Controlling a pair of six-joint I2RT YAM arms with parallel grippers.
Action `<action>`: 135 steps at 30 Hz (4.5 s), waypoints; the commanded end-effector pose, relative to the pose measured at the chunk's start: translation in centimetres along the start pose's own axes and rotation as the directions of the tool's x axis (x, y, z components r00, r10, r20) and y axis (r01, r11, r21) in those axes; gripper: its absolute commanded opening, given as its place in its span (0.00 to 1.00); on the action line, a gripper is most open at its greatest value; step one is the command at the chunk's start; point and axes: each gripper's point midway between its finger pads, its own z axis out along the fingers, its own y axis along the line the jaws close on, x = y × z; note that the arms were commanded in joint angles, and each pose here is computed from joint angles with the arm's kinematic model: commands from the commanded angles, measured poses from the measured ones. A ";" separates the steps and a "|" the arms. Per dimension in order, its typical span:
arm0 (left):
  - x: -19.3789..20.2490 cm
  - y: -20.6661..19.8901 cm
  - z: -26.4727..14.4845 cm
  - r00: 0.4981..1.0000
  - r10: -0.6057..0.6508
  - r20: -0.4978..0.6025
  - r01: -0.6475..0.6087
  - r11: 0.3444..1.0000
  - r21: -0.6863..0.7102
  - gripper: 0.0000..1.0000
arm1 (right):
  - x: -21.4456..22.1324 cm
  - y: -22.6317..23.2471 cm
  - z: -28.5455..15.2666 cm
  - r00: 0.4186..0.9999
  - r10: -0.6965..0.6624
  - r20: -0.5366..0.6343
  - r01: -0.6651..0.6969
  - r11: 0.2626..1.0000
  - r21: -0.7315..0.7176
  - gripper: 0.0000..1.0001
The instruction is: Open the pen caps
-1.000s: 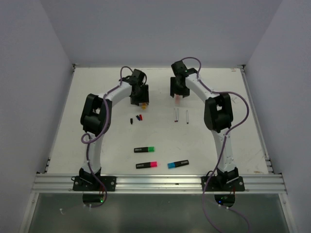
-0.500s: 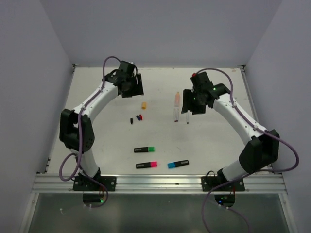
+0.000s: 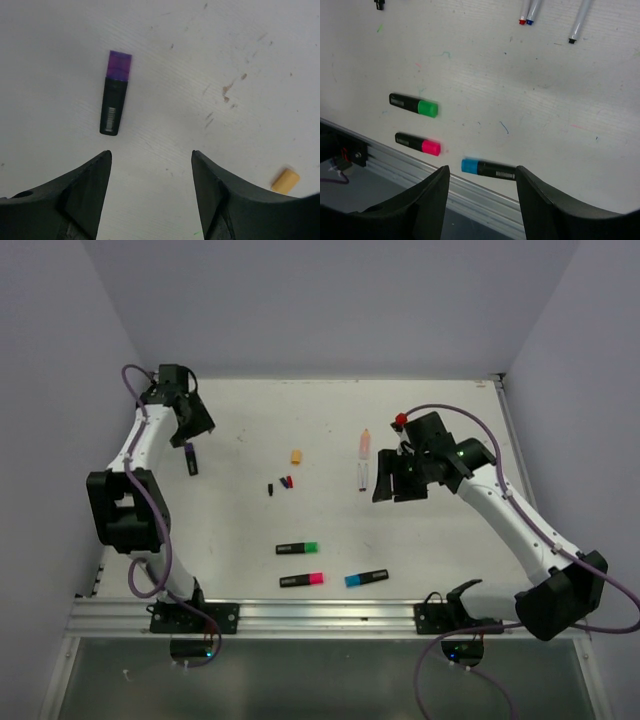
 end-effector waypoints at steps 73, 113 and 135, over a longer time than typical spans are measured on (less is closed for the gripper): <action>19.1 -18.1 -13.2 0.951 0.301 -0.073 -0.161 0.684 0.712 0.00 | -11.1 8.9 4.1 0.986 0.165 -0.017 -0.164 0.954 -0.252 0.62; 21.9 -20.9 -16.9 0.931 0.357 -0.070 -0.174 0.606 0.777 0.05 | -9.0 12.7 10.1 0.982 0.147 -0.118 -0.177 0.934 -0.311 0.00; 24.6 -20.5 -25.1 0.898 0.440 0.024 -0.058 0.063 0.996 0.39 | -8.8 15.8 1.9 0.995 0.098 -0.018 -0.080 0.674 -0.734 0.00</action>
